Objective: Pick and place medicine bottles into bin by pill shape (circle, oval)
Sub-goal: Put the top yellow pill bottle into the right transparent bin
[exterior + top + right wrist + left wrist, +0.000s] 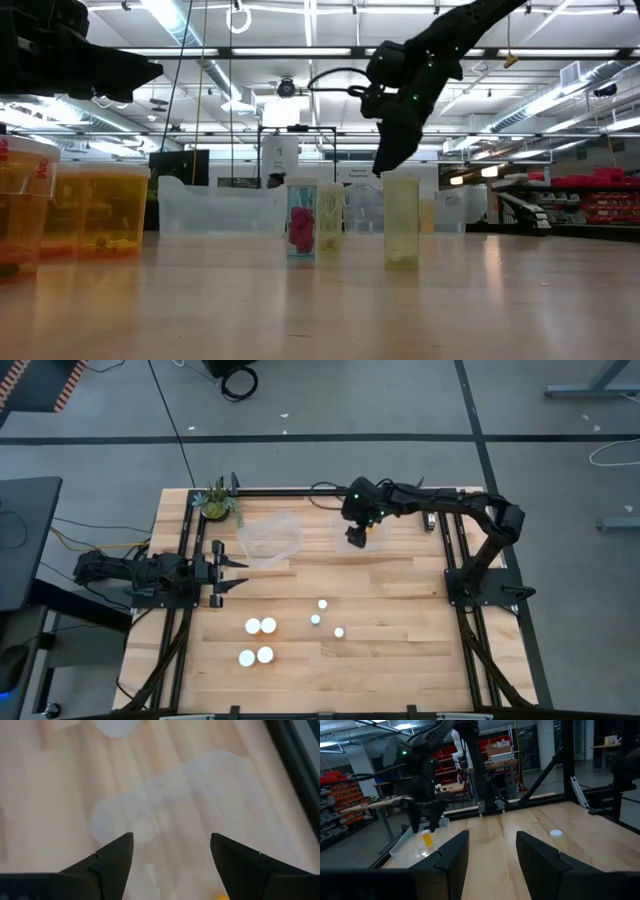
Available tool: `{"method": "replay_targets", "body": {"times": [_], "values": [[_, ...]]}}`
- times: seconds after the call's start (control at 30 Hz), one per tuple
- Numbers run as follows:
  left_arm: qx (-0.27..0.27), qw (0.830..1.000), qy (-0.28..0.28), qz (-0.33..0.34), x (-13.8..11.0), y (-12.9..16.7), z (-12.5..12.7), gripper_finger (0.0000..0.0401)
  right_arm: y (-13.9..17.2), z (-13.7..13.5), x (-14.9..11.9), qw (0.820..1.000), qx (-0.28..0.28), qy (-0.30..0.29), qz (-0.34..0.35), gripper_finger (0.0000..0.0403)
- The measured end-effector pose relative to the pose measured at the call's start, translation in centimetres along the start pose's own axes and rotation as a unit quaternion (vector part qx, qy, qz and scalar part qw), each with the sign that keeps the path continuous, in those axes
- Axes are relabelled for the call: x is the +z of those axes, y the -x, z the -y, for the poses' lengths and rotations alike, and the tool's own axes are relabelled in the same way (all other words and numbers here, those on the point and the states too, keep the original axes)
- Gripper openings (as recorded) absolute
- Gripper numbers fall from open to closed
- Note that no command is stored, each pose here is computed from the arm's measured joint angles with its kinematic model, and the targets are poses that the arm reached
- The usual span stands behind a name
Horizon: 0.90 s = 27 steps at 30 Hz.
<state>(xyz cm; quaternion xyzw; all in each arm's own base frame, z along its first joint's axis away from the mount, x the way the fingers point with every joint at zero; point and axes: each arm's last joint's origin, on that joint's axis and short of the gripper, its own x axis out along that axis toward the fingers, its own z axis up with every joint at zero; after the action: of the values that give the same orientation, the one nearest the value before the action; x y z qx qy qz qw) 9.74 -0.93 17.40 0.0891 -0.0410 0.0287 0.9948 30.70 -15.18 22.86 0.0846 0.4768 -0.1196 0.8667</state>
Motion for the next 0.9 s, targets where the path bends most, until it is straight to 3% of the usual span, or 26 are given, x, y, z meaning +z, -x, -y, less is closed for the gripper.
{"method": "replay_targets", "body": {"times": [0.3, 0.67, 0.9], "values": [[0.0, 1.0, 0.0, 0.0, 0.0, 0.0, 0.0, 0.0172, -0.4, -6.4, 0.7, 0.998, 0.029, 0.058, 0.015, 0.027], [0.0, 1.0, 0.0, 0.0, 0.0, 0.0, 0.0, 0.0172, 0.2, -16.1, -0.1, 0.985, 0.097, 0.133, 0.047, 0.027], [0.0, 1.0, 0.0, 0.0, 0.0, 0.0, 0.0, 0.0172, 0.5, -19.6, -0.9, 0.977, 0.112, 0.169, 0.064, 0.027]]}}
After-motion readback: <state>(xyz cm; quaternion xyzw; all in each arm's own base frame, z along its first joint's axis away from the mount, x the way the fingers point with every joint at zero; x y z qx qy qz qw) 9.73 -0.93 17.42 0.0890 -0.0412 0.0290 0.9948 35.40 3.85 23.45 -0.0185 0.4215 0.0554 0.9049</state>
